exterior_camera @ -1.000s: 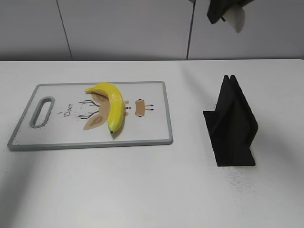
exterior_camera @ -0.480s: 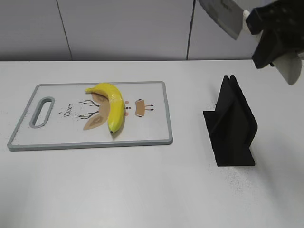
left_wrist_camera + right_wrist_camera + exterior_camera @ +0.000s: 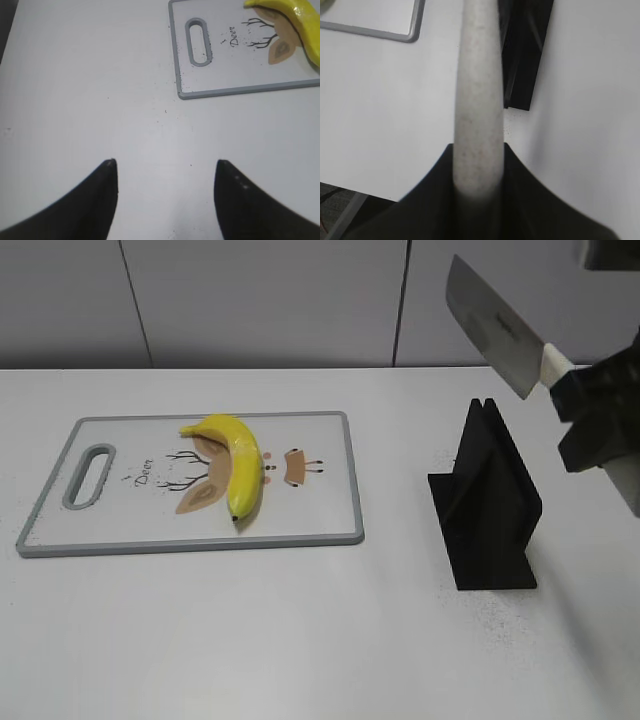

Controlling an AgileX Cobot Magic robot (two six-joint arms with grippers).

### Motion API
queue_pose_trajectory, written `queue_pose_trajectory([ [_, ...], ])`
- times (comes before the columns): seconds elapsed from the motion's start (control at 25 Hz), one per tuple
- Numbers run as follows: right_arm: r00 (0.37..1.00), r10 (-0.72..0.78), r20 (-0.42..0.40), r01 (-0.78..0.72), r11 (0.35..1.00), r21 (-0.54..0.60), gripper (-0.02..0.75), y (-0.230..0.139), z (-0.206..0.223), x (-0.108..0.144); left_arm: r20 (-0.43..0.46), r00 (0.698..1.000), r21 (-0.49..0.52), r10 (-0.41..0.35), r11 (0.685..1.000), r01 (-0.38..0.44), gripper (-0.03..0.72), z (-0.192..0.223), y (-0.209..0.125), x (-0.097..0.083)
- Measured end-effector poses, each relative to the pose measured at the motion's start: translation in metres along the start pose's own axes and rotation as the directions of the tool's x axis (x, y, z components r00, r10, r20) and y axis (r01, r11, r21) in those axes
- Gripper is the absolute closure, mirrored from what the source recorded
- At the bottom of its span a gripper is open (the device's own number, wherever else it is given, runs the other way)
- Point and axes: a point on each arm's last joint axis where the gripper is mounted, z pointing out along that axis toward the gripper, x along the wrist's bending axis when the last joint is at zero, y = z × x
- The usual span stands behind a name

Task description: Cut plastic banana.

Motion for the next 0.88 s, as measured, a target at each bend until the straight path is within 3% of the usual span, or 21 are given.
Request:
queue_pose_trajectory([
  [0.48, 0.992, 0.122, 0.003, -0.122, 0.992, -0.011, 0.578, -0.032, 0.005, -0.009, 0.075, 0.996, -0.174, -0.043, 0.983, 0.056, 0.099, -0.007, -0.063, -0.024],
  [0.88, 0.987, 0.161, 0.015, -0.161, 0.987, 0.016, 0.577, -0.05, 0.017, -0.014, 0.063, 0.997, -0.246, -0.043, 0.968, 0.057, 0.099, -0.003, -0.073, -0.026],
])
